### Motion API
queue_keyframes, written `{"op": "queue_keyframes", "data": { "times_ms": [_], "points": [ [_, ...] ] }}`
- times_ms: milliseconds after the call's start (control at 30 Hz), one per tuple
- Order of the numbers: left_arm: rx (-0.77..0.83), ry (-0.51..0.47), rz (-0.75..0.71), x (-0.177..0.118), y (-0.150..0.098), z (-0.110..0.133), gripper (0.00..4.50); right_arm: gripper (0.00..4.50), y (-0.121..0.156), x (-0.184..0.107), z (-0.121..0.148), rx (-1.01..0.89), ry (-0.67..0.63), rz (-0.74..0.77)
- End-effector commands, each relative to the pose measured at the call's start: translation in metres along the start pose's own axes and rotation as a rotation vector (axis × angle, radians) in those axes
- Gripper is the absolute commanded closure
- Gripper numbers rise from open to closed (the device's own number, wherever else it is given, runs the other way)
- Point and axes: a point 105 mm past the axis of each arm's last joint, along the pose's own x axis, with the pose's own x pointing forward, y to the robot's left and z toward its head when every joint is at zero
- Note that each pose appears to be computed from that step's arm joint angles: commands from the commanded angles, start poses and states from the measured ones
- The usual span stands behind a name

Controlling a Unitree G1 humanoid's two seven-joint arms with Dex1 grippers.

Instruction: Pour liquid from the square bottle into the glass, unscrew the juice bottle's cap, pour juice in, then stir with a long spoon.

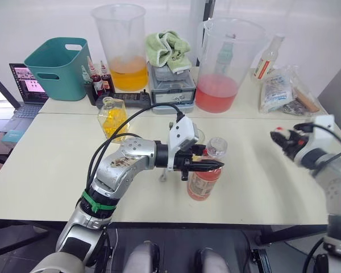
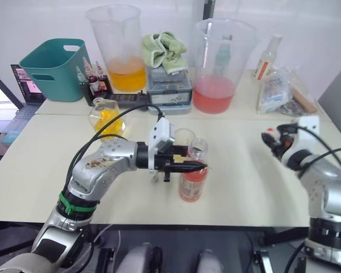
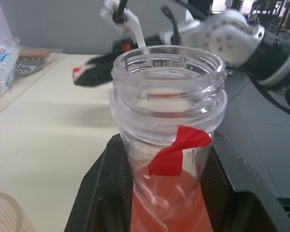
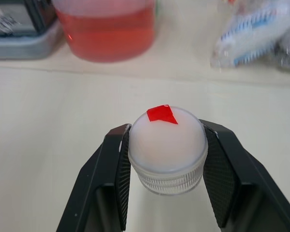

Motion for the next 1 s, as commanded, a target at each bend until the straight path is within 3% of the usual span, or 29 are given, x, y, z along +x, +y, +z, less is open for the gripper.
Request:
{"op": "queue_keyframes", "data": {
  "times_ms": [33, 300, 567, 600, 767, 800, 1000],
  "points": [
    [0.042, -0.028, 0.008, -0.002, -0.003, 0.014, 2.99, 2.92, -0.007, 0.001, 0.009, -0.043, -0.059, -0.079],
    [0.035, -0.015, 0.029, -0.008, -0.007, 0.011, 2.99, 2.92, -0.001, 0.018, -0.036, -0.021, 0.015, -0.148],
    [0.029, -0.011, 0.033, -0.009, -0.009, 0.009, 2.99, 2.92, -0.005, 0.021, -0.045, -0.007, 0.031, -0.155],
    [0.028, -0.011, 0.033, -0.009, -0.010, 0.008, 2.99, 1.87, -0.006, 0.021, -0.045, -0.008, 0.031, -0.156],
    [0.022, -0.012, 0.026, -0.009, -0.011, 0.008, 2.99, 0.22, 0.007, 0.018, -0.022, -0.007, -0.038, -0.083],
    [0.021, -0.013, 0.024, -0.009, -0.012, 0.008, 2.99, 0.01, 0.012, 0.017, -0.014, -0.032, -0.051, -0.060],
    [0.009, -0.027, 0.028, -0.012, -0.011, 0.011, 2.99, 0.01, 0.049, 0.009, 0.051, -0.133, -0.167, 0.077]
  ]
}}
